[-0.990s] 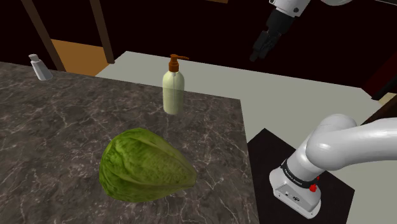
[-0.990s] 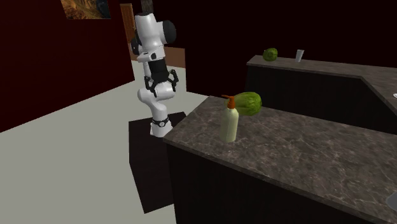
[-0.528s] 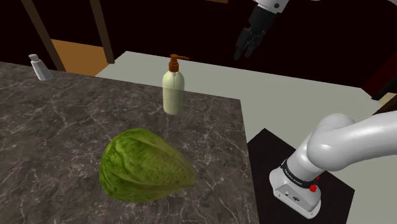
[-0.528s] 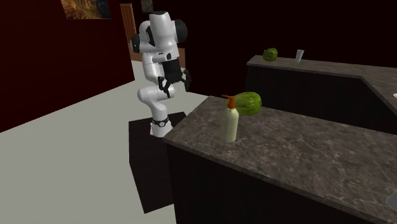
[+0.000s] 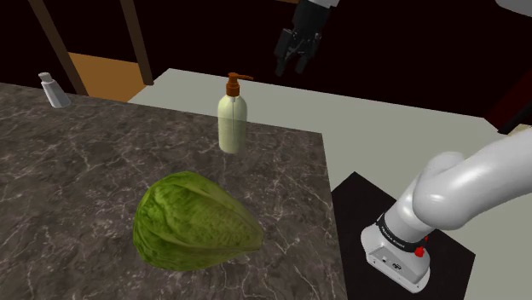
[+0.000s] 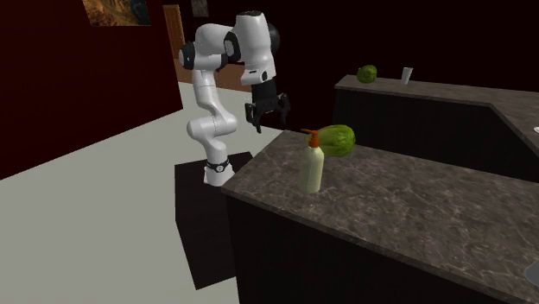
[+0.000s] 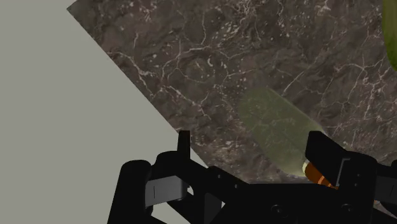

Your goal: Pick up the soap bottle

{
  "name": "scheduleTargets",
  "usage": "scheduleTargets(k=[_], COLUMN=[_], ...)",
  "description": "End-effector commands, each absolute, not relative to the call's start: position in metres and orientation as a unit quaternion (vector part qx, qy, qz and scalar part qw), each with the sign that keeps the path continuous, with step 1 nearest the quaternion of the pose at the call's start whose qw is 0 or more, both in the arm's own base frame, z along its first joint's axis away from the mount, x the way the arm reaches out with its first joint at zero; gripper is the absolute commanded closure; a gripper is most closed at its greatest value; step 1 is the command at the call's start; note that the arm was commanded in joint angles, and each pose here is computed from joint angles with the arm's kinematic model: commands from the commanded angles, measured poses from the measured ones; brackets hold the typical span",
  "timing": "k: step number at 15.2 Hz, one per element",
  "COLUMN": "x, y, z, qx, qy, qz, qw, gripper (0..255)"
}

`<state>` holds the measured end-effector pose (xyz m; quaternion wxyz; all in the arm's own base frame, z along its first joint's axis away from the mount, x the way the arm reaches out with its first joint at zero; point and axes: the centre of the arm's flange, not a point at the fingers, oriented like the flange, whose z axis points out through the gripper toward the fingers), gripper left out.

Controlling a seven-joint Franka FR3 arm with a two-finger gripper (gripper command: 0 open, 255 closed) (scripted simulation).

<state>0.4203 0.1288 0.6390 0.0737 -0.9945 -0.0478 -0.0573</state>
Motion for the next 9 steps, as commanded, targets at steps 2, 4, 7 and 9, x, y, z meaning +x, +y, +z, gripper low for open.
scheduleTargets(k=[2,4,7,9], x=[0.444,0.459,0.481,0.496], y=[0.163,0.185,0.218,0.24], z=[0.637,0.638,0.639,0.641], qx=[-0.995,-0.995,-0.995,-0.995], qy=[-0.047,-0.047,-0.046,-0.046], qz=[-0.051,-0.047,-0.042,-0.038], qw=[0.078,0.08,0.083,0.086], gripper=[0,0,0,0])
